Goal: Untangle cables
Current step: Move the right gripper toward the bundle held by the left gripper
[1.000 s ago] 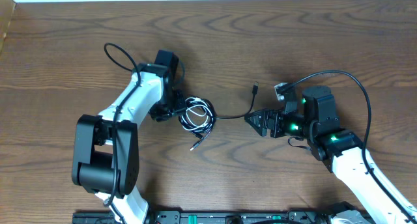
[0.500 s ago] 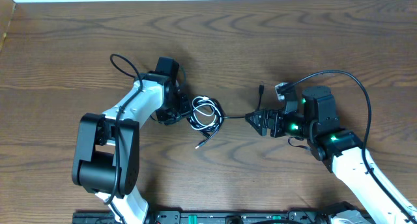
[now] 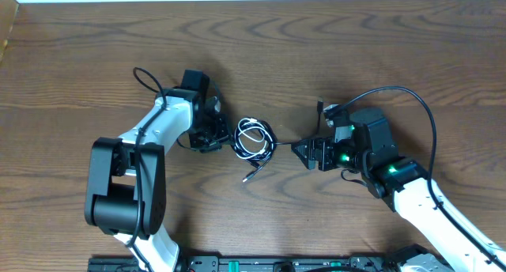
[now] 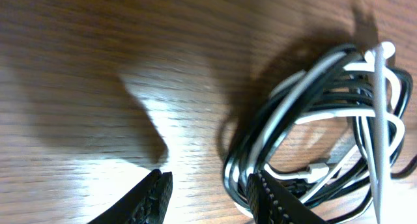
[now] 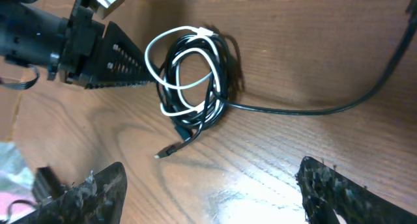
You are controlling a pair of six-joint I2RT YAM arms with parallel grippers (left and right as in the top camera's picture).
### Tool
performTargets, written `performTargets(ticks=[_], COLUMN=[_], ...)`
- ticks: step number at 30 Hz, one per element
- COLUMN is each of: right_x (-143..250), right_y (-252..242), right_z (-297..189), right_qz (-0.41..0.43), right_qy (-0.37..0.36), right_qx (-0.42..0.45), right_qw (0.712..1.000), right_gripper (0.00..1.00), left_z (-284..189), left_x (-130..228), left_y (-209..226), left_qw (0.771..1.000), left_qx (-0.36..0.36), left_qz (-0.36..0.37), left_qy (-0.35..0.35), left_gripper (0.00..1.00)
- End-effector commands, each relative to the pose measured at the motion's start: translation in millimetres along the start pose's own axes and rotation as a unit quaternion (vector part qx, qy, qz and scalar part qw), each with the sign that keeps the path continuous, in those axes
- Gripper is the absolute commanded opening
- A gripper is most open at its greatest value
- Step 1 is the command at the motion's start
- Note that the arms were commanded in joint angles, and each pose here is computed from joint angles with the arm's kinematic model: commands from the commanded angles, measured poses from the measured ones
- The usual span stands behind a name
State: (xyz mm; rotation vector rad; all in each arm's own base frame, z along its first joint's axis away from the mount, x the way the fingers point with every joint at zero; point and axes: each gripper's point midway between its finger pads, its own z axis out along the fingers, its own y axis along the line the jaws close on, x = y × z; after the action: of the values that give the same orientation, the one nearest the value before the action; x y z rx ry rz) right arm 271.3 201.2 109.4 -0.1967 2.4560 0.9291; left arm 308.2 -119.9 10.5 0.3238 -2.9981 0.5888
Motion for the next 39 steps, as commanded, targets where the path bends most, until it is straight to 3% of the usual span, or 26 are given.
performTargets(ticks=[1,13,18,24,27,35,39], right_x=[-6,-2,-6,-4,-2,2,2], right_y=[1,-14,-19,-10,-3,-36,-40], right_z=[3,25,40,63,75,89,94], right_qz=[-0.019,-0.022,-0.024,-0.045,-0.069,-0.079,-0.079], right_qy=[-0.013,-0.004,-0.009,-0.012,-0.014,-0.029,-0.031], right_qx=[0.019,0.050,0.046,0.026,0.016,0.112,0.117], right_qw=[1.000,0.999,0.999,0.999,0.997,0.990,0.989], right_gripper=[0.80,0.80,0.79,0.79,0.79,0.80,0.82], left_z=[6,24,26,28,31,33,33], left_x=[6,9,11,14,17,20,20], left_y=[-12,-22,-19,-22,-26,-28,-28], left_qw=[1.000,0.999,1.000,0.999,0.999,0.999,0.999], left_qx=[0.007,0.000,-0.004,-0.004,-0.004,-0.005,-0.004], left_qz=[0.029,0.036,0.030,0.038,0.047,0.053,0.054], left_qy=[0.010,-0.006,-0.006,-0.004,-0.003,-0.001,0.000], left_gripper=[0.44,0.45,0.36,0.34,0.25,0.19,0.19])
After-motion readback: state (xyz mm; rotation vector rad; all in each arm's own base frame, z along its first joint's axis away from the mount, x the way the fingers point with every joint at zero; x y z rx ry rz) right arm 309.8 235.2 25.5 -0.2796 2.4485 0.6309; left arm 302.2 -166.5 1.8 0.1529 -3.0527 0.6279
